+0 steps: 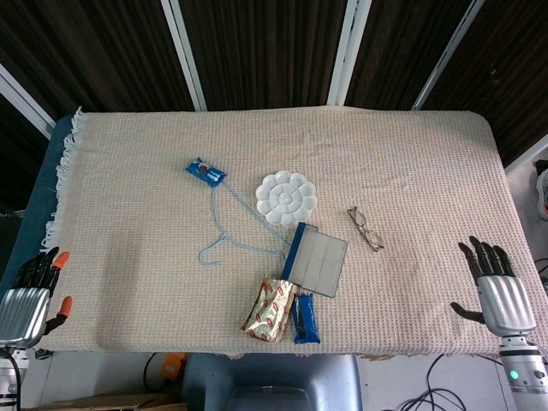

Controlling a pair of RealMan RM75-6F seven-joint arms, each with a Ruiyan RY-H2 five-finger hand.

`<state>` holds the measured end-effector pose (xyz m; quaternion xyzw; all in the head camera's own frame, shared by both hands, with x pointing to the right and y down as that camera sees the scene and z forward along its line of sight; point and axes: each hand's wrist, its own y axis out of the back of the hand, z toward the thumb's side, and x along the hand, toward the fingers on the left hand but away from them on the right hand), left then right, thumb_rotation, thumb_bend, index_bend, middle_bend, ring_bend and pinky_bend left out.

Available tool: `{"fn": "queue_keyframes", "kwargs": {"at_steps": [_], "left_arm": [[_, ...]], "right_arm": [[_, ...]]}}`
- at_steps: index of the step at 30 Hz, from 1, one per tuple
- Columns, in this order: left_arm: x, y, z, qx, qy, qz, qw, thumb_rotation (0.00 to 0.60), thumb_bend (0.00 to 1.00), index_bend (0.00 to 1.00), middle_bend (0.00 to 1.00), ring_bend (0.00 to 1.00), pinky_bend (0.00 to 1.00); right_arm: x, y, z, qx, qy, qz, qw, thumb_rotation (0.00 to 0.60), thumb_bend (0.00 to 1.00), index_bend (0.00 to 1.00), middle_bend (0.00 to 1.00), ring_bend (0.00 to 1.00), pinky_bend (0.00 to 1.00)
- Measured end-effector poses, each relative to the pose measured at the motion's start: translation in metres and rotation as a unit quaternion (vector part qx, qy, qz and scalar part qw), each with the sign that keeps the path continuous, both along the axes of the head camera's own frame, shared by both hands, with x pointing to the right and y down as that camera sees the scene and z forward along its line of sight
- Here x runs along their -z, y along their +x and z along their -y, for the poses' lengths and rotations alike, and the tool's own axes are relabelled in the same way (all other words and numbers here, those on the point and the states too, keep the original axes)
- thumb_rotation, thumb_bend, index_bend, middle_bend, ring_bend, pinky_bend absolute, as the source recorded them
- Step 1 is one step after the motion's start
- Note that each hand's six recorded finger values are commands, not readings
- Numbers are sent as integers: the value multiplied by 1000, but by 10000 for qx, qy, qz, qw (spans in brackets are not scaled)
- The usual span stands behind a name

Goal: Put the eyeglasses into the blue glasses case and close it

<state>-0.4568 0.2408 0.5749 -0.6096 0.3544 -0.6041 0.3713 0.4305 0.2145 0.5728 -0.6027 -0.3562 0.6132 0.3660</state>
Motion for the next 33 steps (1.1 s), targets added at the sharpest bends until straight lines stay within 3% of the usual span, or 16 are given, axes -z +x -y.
{"fn": "queue_keyframes", "kwargs": {"at_steps": [7, 12, 14, 17, 22, 25, 33], "left_arm": [[0, 3, 0, -49, -8, -42, 10000, 600, 413, 0, 0, 0, 108], [2, 2, 1, -31, 12, -125, 9999, 600, 414, 0, 0, 0, 108], [1, 0, 2, -11, -5, -122, 9999, 600, 414, 0, 0, 0, 109], [0, -2, 3, 28, -17, -93, 10000, 600, 417, 0, 0, 0, 109], [1, -3, 3, 52, -14, -70, 10000, 600, 419, 0, 0, 0, 109], [2, -5, 3, 88, -4, -65, 9999, 600, 423, 0, 0, 0, 109], [3, -6, 4, 115, 13, -75, 9999, 600, 427, 0, 0, 0, 112]], "right_arm": [[-9, 3, 0, -4, -198, -68, 9998, 600, 193, 17, 0, 0, 0], [-27, 5, 13, 76, -384, -167, 9991, 600, 205, 63, 0, 0, 0], [-36, 6, 20, 139, -496, -246, 9984, 600, 254, 94, 0, 0, 0], [-55, 5, 35, 343, -757, -441, 9956, 600, 406, 149, 0, 0, 0], [-94, -6, 67, 825, -1244, -823, 9854, 600, 532, 234, 0, 0, 0], [-112, -20, 87, 1189, -1404, -1048, 9773, 600, 546, 252, 0, 0, 0], [-140, -58, 105, 1784, -1677, -1249, 9615, 600, 620, 273, 0, 0, 0]]}}
